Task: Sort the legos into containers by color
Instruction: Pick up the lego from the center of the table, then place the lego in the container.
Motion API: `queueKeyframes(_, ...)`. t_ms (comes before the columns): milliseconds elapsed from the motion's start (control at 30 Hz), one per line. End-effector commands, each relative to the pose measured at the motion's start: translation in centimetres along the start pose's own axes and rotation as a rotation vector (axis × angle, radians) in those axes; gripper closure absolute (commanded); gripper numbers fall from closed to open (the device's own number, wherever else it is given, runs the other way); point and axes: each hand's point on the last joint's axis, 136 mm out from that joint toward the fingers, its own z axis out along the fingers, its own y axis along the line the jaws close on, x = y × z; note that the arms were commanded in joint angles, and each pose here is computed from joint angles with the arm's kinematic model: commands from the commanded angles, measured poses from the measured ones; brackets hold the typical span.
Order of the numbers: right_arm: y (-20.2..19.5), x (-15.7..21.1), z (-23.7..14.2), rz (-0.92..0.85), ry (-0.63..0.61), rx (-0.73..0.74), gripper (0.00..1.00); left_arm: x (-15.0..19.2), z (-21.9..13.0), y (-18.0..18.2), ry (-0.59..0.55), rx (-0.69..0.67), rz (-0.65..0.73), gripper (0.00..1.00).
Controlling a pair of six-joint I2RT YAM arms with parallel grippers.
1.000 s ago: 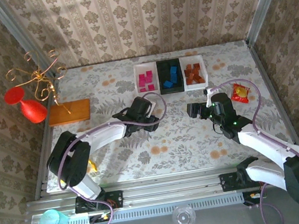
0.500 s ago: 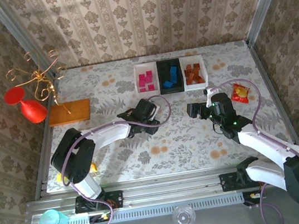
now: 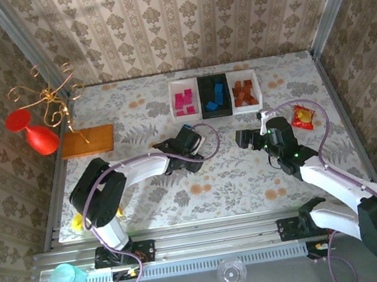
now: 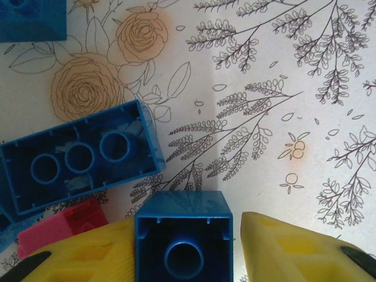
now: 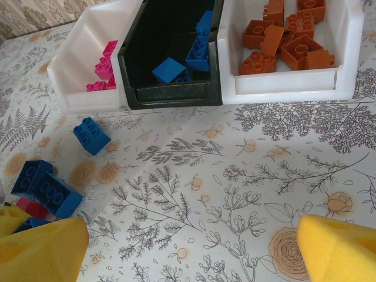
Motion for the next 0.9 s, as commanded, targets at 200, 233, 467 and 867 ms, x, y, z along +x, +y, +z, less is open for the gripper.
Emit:
queueKeyframes(200, 0.0, -0.6, 0.0, 0.001, -0.02, 0.011, 0.07, -3.7, -2.4, -0.6, -0.148, 0.035, -0.02, 0.69)
queueKeyframes(233, 0.0, -0.5, 0.0, 0.003, -0.02, 0.011, 0.07, -4.7, -3.1, -0.6, -0.188, 0.039, -0.026, 0.7)
queueKeyframes(467, 0.1, -0.8, -0.3, 0.006, -0.031, 0.006, 0.07, -13.6, -6.0, 0.6, -0.42, 0.019, -0.036, 0.73)
queueKeyframes(867, 0.2, -0.9, -0.5, 0.011, -0.039, 0.0, 0.07, -25.3, -1.1, 6.2, -0.55, -0.105, -0.044, 0.68)
